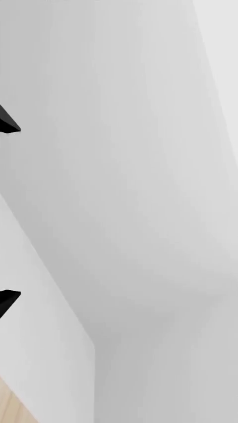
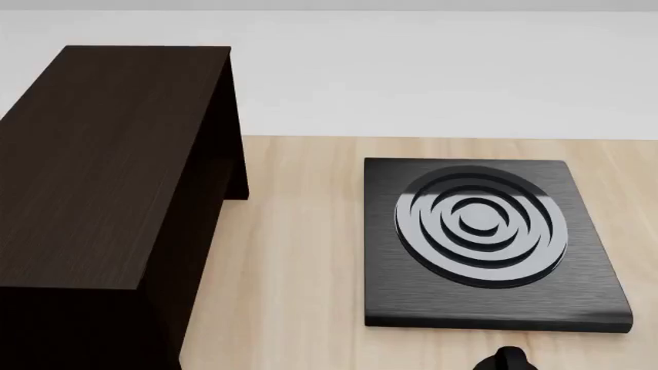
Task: Put the frying pan under the cabinet shelf.
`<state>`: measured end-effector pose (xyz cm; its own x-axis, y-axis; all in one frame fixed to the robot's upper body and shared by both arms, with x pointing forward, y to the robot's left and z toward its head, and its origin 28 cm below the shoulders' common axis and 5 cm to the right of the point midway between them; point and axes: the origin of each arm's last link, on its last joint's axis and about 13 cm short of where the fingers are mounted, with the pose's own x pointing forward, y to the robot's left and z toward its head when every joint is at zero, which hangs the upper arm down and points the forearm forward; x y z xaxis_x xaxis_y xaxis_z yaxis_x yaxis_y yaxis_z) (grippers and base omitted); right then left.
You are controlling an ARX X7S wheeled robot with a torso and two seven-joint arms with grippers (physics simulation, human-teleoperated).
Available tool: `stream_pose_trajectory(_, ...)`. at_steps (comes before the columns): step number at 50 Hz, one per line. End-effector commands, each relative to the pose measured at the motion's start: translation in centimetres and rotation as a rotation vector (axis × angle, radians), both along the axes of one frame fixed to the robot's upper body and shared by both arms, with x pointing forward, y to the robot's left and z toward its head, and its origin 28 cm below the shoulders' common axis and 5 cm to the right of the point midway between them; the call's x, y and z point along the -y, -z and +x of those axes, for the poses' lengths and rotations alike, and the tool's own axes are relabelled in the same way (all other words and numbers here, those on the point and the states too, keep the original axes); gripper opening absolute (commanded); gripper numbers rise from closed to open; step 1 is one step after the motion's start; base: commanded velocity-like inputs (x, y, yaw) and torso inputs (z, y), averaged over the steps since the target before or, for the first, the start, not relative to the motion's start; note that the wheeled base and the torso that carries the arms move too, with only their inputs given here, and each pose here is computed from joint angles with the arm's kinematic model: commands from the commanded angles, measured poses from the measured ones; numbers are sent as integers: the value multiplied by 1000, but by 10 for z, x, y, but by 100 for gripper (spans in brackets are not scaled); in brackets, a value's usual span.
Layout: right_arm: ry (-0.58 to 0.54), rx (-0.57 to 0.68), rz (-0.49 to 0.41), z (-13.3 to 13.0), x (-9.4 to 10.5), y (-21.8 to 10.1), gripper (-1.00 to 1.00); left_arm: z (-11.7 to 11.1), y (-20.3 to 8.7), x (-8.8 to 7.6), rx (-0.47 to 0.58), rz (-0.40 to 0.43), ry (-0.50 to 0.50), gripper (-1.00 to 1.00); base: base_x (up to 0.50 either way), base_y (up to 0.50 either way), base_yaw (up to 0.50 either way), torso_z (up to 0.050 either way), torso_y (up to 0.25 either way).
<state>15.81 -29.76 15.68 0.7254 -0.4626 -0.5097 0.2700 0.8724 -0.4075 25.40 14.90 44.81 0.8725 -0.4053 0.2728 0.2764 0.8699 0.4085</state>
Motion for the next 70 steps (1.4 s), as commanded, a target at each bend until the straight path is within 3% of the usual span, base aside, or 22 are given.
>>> stream_pose_trajectory(1, -11, 76, -151, 4, 5, -34, -100, -2, 0, -3, 2, -7, -2, 100, 0, 0, 0, 0, 0)
stream_pose_trajectory(36, -173, 155, -227, 10, -27, -113, -100, -1, 7, -8, -8, -40, 11, 100, 0, 0, 0, 0, 1)
stream_pose_trajectory(47, -248, 196, -275, -4, -34, -145, -100, -2, 3, -10, -3, -45, 8, 100, 0, 0, 0, 0, 1)
stream_pose_trajectory(48, -250, 97, -222, 1, -33, -118, -100, -2, 2, -10, -3, -46, 9, 100, 0, 0, 3, 0, 0)
stream_pose_trajectory(49, -360, 7, -188, 13, -41, -100, -100, -3, 2, -10, -2, -45, 7, 100, 0, 0, 0, 0, 0)
stream_pose_trajectory(50, -296, -104, -244, 11, -37, -104, -100, -3, 1, -11, -2, -45, 8, 100, 0, 0, 0, 0, 0)
stream_pose_trajectory(51, -304, -85, -252, 13, -43, -113, -100, -4, 0, -11, 0, -47, 8, 100, 0, 0, 0, 0, 0)
stream_pose_trajectory(54, -281, 199, -302, 10, -48, -168, -100, -5, -1, -11, 4, -44, 5, 100, 0, 0, 2, 0, 3)
stream_pose_trajectory(70, -396, 243, -362, 21, -71, -209, -100, -17, -15, -16, 36, -53, -3, 100, 0, 0, 0, 1, 1)
